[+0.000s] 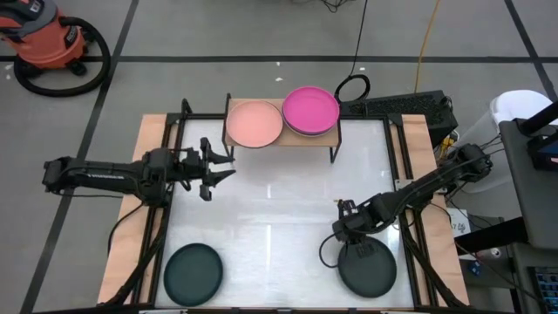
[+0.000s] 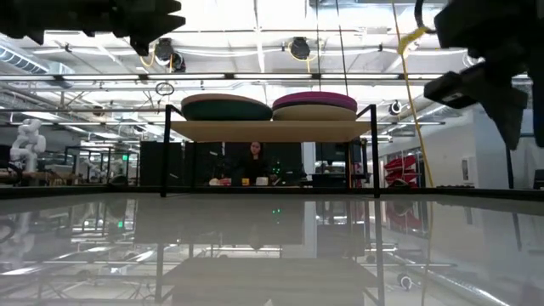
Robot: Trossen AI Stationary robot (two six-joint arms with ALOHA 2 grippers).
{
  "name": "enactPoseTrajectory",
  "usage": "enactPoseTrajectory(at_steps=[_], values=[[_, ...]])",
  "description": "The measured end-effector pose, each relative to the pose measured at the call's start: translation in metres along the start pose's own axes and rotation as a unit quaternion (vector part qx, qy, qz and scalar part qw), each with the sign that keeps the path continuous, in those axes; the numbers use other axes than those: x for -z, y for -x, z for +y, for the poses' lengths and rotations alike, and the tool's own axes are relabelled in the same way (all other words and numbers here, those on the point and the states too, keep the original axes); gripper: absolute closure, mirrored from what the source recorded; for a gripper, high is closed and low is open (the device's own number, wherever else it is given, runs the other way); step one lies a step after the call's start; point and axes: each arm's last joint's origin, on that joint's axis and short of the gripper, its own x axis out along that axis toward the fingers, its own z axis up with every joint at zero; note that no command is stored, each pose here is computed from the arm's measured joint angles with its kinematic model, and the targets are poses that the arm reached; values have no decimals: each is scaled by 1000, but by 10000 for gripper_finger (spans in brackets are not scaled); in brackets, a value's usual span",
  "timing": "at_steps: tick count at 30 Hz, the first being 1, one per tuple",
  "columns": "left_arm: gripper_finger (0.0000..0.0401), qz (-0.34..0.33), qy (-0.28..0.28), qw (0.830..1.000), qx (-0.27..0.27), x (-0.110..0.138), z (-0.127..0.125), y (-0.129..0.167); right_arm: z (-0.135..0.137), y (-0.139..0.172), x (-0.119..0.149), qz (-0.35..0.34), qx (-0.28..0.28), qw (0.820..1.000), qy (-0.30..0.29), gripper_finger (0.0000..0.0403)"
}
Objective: Place and stack plates onto a shelf
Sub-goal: Stack the right black plate on top of the orange plate on the shelf
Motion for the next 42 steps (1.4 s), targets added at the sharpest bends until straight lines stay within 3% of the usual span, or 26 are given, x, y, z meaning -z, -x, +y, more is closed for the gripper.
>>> enactPoseTrajectory(at_steps=[6,23,30,35,37,39,42], values=[[227,-17,-2,1000,3,1,-3,1,14,-1,-1,-18,-37,999,-4,307],[227,-17,-4,1000,15,2,-7,1,10,-39,34,6,-9,1000,11,311],[226,-17,-4,1000,15,2,-7,1,7,-36,35,2,12,1000,25,383],[226,-16,-4,1000,15,2,-7,1,5,-19,29,-51,61,996,48,395],[226,-16,-4,1000,13,2,-7,1,1,-6,23,-101,112,988,41,398],[226,-16,-4,1000,11,2,-7,1,-5,11,16,-173,178,968,24,400],[226,-16,-4,1000,11,2,-7,1,-17,41,4,-295,273,916,1,402]])
